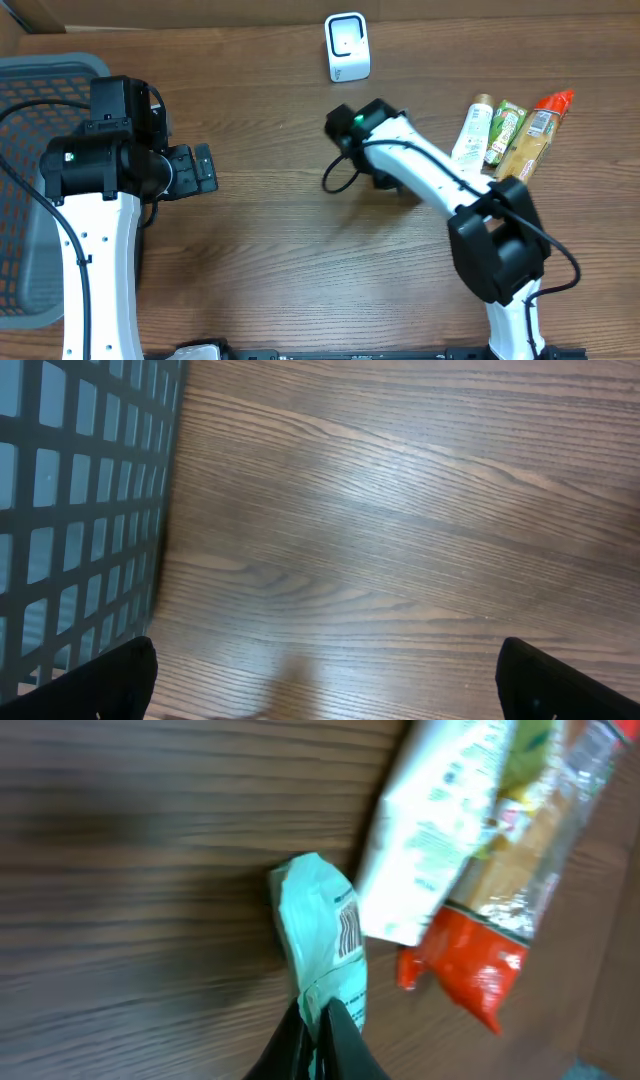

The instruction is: Scan the item barcode

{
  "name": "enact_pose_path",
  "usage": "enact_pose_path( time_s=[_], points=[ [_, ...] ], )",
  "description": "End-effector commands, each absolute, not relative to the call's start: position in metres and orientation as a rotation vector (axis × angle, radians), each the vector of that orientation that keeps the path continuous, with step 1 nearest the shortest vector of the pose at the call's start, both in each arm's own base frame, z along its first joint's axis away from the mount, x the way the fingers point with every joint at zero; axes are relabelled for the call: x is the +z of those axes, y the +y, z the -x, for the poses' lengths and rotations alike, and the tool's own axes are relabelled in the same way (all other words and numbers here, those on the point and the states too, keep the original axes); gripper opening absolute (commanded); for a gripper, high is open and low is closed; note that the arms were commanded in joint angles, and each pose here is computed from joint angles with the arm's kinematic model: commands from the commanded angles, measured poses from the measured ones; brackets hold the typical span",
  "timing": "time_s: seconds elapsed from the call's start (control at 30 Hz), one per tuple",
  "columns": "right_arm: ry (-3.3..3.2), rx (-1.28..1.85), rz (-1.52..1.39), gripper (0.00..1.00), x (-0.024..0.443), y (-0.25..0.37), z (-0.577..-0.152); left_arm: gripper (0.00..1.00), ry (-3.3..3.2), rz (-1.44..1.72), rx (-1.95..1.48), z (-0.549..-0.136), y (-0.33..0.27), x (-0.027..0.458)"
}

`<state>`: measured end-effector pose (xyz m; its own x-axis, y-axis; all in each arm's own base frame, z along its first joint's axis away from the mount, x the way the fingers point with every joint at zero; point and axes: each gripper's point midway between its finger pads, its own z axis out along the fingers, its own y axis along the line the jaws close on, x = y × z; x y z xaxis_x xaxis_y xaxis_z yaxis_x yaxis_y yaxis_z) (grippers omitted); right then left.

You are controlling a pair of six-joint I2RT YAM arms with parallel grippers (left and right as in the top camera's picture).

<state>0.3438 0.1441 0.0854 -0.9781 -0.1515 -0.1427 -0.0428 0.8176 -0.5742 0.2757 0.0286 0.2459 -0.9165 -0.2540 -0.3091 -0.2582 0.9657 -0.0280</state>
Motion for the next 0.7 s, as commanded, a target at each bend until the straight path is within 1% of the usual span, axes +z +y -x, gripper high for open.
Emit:
enact_pose_path(
  time_s=[0.0,0.03,0.07,0.17,0.27,0.33,0.4,0.5,0.53,0.57,0.67],
  points=[
    [2.845,-0.792,0.246,0.05,0.075,0.177,-0.332,1.00,2.796,0.351,0.033,-0.277,0.031,0.249],
    [2.862,-0.744,0.314,0.08,0.071,0.189,-0.328,1.00,2.796,0.351,0.033,-0.277,0.031,0.249],
    [2.877,-0.697,0.369,0.16,0.068,0.200,-0.325,1.00,2.796,0.351,0.033,-0.277,0.031,0.249],
    [2.925,-0.522,0.517,0.27,0.058,0.233,-0.312,0.99,2.796,0.351,0.033,-0.277,0.031,0.249],
    [2.968,-0.365,0.556,0.36,0.055,0.257,-0.303,1.00,2.796,0.351,0.033,-0.277,0.031,0.249],
    [2.999,-0.258,0.575,0.40,0.058,0.270,-0.300,1.00,2.796,0.351,0.033,-0.277,0.031,0.249],
    [3.010,-0.164,0.543,0.42,0.069,0.277,-0.305,1.00,2.796,0.351,0.033,-0.277,0.031,0.249],
    [3.000,-0.060,0.448,0.46,0.096,0.272,-0.325,1.00,2.796,0.351,0.033,-0.277,0.031,0.249],
    [2.994,-0.037,0.409,0.50,0.106,0.267,-0.333,1.00,2.796,0.351,0.033,-0.277,0.031,0.249],
    [2.991,-0.016,0.371,0.56,0.116,0.258,-0.342,1.00,2.796,0.351,0.033,-0.277,0.031,0.249],
    [3.016,0.082,0.390,0.68,0.132,0.232,-0.359,1.00,2.796,0.351,0.033,-0.277,0.031,0.249]
  ],
)
